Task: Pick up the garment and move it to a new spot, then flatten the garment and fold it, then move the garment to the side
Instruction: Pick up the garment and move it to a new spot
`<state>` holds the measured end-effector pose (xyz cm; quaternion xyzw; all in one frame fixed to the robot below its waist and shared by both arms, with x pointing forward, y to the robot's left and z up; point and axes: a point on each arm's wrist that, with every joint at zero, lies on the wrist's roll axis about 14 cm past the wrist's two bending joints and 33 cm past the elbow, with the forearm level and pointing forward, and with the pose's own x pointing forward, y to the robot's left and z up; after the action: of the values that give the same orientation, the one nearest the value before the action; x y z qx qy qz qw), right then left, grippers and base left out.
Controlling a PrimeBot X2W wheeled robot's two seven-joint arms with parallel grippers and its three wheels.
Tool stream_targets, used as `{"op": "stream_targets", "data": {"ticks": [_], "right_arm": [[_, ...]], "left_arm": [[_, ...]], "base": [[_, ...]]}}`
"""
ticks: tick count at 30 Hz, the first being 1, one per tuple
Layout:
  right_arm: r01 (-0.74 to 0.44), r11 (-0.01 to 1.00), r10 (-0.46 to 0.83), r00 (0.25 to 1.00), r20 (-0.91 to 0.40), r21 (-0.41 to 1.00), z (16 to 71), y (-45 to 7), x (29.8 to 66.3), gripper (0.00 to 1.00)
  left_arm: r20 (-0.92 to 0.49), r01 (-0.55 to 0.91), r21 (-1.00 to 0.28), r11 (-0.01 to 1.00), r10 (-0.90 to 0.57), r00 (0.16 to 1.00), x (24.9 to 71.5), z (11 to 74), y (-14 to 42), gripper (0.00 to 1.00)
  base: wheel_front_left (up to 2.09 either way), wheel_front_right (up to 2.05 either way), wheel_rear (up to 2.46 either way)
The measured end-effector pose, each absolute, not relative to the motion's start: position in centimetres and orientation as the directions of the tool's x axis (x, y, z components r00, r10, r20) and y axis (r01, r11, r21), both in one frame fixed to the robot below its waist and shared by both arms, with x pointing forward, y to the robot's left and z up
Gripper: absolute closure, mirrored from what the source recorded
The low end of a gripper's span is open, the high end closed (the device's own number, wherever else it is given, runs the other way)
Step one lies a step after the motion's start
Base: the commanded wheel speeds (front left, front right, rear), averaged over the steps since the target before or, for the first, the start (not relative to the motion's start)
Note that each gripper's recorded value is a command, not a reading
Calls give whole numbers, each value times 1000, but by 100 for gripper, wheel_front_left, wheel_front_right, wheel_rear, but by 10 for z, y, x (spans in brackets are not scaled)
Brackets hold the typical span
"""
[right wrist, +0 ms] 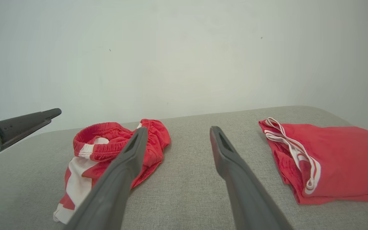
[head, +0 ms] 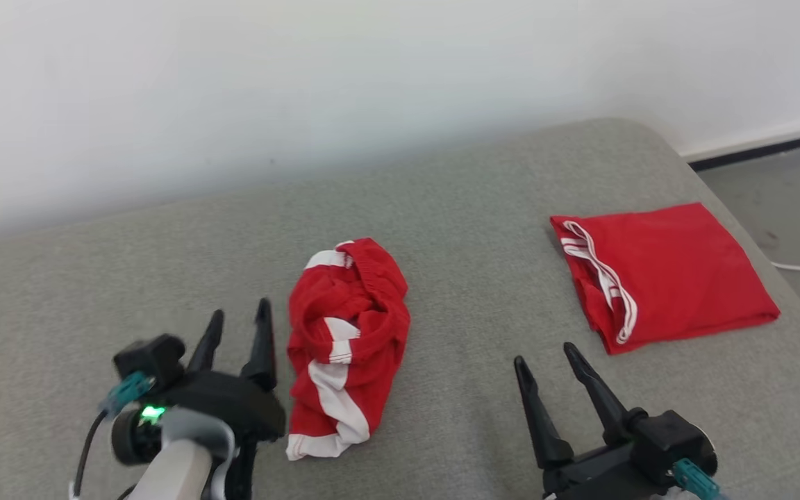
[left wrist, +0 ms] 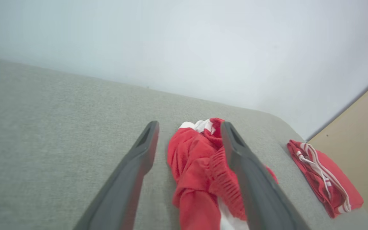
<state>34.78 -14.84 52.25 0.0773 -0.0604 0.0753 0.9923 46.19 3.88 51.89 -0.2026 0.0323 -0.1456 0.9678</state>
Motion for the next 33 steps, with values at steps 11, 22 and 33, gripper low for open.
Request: {"op": "stream_targets", "data": {"ticks": [11,22,33], "right_arm": [[-154,980,134,978,157,123,530,-155,349,0],[-165,980,154,982,111,107,514,-152,344,0],[-170,979,163,984,69,116,500,-149,343,0]], "left_arm": [[124,101,-262,960,-70,990,411,536,142,0],[134,-22,-129,991,39,990,345,524,192,0],[155,-49,-102,994,65,986,327,528,202,0]], "base": [[0,0,0],[0,0,0],[0,0,0]]}}
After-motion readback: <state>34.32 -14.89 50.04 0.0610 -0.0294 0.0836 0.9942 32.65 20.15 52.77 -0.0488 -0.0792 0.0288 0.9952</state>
